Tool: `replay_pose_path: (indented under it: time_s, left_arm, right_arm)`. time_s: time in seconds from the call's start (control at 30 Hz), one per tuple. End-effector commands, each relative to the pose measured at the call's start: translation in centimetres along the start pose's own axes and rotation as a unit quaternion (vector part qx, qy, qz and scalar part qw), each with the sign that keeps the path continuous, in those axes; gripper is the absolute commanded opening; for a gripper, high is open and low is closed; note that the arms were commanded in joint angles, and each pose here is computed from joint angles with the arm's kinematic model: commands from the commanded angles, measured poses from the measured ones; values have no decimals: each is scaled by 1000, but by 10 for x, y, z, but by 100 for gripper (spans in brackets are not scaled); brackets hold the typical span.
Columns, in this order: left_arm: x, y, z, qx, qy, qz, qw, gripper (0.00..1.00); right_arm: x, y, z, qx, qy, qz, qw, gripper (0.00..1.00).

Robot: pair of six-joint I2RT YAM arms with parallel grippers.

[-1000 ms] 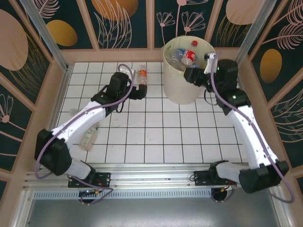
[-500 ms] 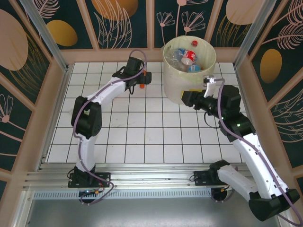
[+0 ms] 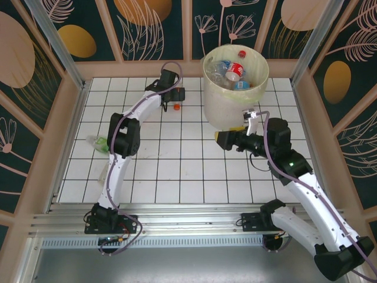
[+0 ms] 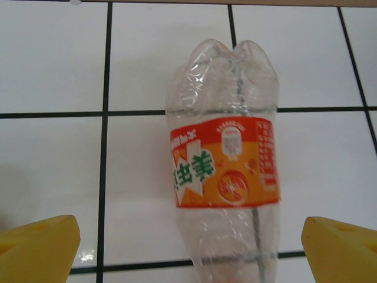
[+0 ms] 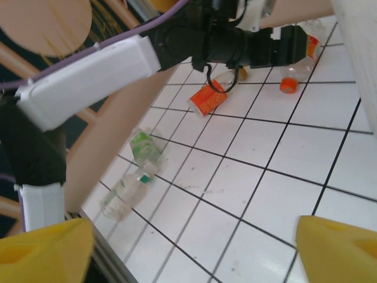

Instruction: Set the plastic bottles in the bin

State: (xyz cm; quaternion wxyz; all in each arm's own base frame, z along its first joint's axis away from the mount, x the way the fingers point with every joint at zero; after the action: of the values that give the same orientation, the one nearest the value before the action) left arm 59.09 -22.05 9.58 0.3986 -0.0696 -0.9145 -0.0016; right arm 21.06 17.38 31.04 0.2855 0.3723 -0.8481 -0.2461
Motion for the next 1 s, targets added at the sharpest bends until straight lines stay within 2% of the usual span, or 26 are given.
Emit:
replay_pose_path:
  time_s: [0.0,0.33,0.57,0.9,0.97]
  left_arm:
    - [-14,-3,7,-3,16,13,1000,96]
    - [-30,-15,12,10,15,53,998,85]
    - [-35,-17,18,11,21,64,998,69]
    - [-33,-21,14,11,18,75,997,55]
    - [-34,-21,15,12,20,77,997,48]
  right_arm:
    - [3,10,4,8,4,-23,1000,99]
    - [2,9,5,5,2,-20,1000,99]
    - [2,8,5,3,-1,-15,1000,99]
    - [2,7,2,1,-7,-8,1000,99]
    - [2,6,2,1,-8,-5,1000,99]
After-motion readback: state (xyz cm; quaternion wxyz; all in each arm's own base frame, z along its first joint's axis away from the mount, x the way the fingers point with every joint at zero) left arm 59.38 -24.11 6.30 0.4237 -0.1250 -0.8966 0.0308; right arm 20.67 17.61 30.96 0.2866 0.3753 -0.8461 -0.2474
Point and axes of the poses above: each hand's point on the last joint's axis, 136 mm out from that joint toward the fingers, its own x axis back along the fingers, its own y axis along the line the jaws close on, z = x × y, the point moved 3 cm from there along x, back along the fingers, and after that the axes turned 6 degrees about -x, right-handed, at the moved point
